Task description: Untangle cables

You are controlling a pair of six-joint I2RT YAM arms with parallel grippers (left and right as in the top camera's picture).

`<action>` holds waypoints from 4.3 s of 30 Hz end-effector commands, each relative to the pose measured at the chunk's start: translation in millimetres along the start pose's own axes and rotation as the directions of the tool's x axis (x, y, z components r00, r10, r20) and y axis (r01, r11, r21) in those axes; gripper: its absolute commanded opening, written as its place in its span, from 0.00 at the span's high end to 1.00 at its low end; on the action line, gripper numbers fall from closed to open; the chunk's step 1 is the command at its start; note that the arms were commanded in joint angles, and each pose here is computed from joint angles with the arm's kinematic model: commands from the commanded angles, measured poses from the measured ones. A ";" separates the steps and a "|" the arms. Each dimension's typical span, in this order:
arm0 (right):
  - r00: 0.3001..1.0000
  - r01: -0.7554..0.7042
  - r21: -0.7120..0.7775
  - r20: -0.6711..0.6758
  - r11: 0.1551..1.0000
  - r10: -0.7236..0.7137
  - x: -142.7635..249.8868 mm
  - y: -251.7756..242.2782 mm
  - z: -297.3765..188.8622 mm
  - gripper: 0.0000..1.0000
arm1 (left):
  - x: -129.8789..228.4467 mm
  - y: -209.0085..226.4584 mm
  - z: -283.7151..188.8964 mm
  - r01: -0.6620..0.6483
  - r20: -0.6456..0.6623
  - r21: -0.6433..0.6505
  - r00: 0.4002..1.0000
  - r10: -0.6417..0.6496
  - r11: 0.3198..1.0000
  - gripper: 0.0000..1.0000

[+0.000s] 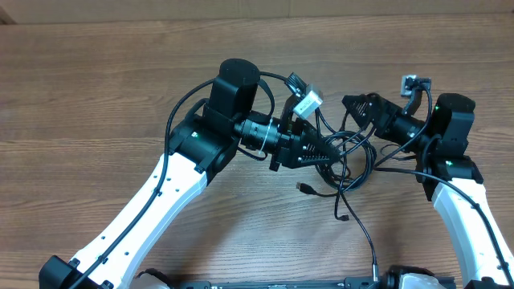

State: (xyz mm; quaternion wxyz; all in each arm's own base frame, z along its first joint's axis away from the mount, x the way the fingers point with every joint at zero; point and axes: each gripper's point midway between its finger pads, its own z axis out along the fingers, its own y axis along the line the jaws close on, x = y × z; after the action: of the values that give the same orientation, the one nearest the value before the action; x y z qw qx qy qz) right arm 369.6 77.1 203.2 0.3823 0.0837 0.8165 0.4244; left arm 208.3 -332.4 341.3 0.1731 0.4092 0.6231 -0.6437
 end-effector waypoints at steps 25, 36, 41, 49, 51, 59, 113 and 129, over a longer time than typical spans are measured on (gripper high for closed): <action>0.985 0.006 0.215 -0.169 0.977 0.032 50.2 -45.7 -10.3 0.00 | -23.3 16.5 -64.9 0.010 0.112 -0.070 0.994 -0.002 0.998 0.96; 0.970 -0.007 -0.006 -0.244 1.000 0.006 62.4 -7.5 -9.0 0.00 | -8.9 98.2 -93.6 0.286 0.250 -0.474 0.951 -0.185 0.833 0.96; 0.964 -0.020 -0.196 -0.262 0.980 -0.032 60.7 26.6 -12.3 0.00 | -8.4 101.7 -95.7 0.300 0.260 -0.490 0.947 -0.191 0.819 0.96; 0.953 -0.032 -0.466 -0.281 0.884 -0.113 55.1 76.7 -28.8 0.00 | -7.8 87.8 -79.3 0.271 0.220 -0.427 0.956 -0.192 0.863 0.96; 0.952 -0.031 -0.484 -0.282 0.874 -0.122 54.6 80.2 -30.6 0.00 | -6.9 85.0 -73.2 0.262 0.207 -0.418 0.960 -0.190 0.870 0.96; 0.946 -0.024 -0.533 -0.286 0.846 -0.153 56.2 88.2 -36.0 0.01 | -13.5 78.6 -45.6 0.194 0.183 -0.427 0.975 -0.126 0.883 0.96; 0.959 0.068 -0.501 -0.207 0.863 -0.196 45.8 73.1 -36.1 0.25 | 1.7 57.3 -45.2 0.038 0.062 -0.307 0.998 -0.020 0.951 0.96; 0.964 0.078 -0.448 -0.193 0.890 -0.181 42.2 64.6 -30.6 0.26 | 2.4 41.9 -31.8 0.000 0.037 -0.232 0.999 0.009 0.973 0.96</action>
State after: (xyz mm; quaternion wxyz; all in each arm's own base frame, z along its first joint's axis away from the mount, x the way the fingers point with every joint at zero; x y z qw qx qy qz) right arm 300.5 120.0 241.3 0.3090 -0.1148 0.7331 0.5950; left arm 265.3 -305.1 298.6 0.2371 0.3425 0.7259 -0.5472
